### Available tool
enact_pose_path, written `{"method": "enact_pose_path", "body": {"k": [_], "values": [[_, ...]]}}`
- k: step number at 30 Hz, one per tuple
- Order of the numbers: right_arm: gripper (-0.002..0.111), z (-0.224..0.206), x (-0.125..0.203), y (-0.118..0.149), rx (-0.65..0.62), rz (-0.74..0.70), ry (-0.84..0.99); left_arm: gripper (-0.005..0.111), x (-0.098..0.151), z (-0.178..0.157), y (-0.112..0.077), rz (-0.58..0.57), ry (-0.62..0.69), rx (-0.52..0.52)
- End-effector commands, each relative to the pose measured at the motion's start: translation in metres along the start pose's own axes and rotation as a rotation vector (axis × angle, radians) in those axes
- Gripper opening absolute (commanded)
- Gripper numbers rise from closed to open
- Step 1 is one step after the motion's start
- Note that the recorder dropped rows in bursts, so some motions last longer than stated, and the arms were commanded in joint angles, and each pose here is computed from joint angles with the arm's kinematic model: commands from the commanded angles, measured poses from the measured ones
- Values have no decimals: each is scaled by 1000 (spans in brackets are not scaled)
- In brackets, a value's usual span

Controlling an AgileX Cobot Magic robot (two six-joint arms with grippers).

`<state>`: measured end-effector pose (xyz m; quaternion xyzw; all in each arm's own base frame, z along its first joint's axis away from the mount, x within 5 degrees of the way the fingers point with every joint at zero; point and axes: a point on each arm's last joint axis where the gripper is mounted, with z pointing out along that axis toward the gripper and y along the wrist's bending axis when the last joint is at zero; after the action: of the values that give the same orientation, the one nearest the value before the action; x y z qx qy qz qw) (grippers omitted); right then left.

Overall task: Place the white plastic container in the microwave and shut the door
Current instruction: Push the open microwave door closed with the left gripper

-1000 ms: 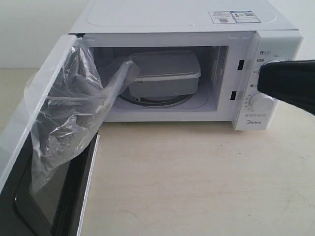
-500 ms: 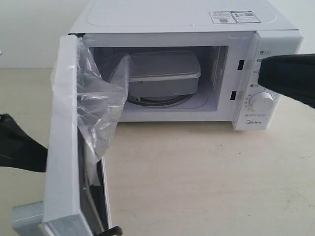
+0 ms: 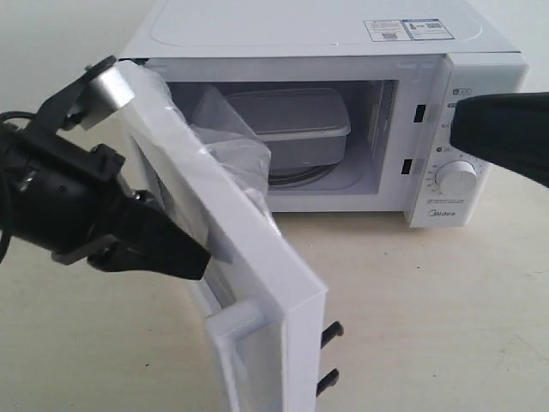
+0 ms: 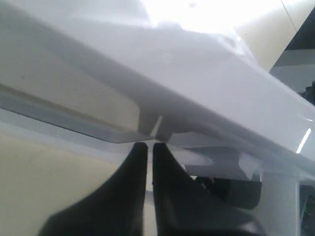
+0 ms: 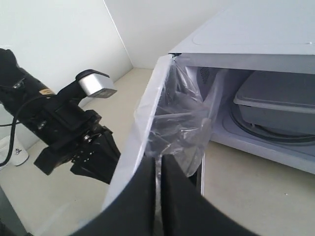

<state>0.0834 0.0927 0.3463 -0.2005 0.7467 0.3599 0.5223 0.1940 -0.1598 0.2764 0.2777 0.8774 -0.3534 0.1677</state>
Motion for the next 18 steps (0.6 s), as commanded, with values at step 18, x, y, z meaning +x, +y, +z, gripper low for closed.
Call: {"method": "enact_pose_path", "body": {"k": [18], "values": [[0, -3, 0, -1, 15, -53, 9, 4, -59, -5, -23, 209, -92, -24]]}}
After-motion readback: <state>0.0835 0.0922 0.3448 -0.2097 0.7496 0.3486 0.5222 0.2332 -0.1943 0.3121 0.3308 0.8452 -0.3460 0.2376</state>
